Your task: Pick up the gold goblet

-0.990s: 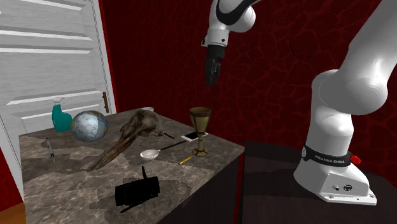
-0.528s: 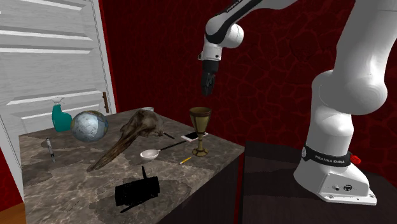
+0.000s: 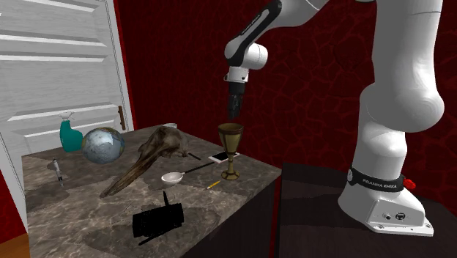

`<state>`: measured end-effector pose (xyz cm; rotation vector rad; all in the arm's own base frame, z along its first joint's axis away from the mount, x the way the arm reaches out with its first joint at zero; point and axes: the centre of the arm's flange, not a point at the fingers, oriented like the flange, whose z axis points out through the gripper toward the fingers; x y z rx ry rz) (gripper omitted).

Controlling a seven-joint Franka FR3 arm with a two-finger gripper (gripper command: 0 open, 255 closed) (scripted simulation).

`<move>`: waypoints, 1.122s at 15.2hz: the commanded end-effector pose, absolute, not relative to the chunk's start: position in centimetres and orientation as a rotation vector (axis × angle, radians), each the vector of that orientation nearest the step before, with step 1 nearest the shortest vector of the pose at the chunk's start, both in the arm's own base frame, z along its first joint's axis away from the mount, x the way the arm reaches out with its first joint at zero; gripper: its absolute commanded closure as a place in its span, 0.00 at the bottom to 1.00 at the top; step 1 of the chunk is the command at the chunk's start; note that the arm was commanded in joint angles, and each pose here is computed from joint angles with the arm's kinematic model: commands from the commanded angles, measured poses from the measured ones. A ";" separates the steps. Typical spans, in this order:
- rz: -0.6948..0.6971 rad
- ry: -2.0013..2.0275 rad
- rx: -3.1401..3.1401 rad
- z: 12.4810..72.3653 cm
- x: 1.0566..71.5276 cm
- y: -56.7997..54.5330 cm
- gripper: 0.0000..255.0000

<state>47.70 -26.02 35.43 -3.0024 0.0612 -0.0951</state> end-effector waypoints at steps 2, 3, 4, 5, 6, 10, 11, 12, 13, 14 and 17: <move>-0.095 0.061 -3.003 33.8 47.7 -26.1 0.00; -0.095 0.061 -3.003 33.3 47.7 -26.1 0.00; -0.095 0.061 -3.003 32.7 47.7 -26.1 0.00; -0.095 0.061 -3.003 31.9 47.7 -26.1 0.00; -0.095 0.061 -3.003 31.9 47.7 -26.1 0.00; -0.095 0.061 -3.003 31.9 47.7 -26.1 1.00; -0.095 0.061 -3.003 31.9 47.7 -26.1 1.00; -0.095 0.061 -3.003 31.9 47.7 -26.1 1.00; -0.095 0.061 -3.003 31.9 47.7 -26.1 1.00; -0.095 0.061 -3.003 31.9 47.7 -26.1 1.00; -0.095 0.061 -3.003 31.9 47.7 -26.1 1.00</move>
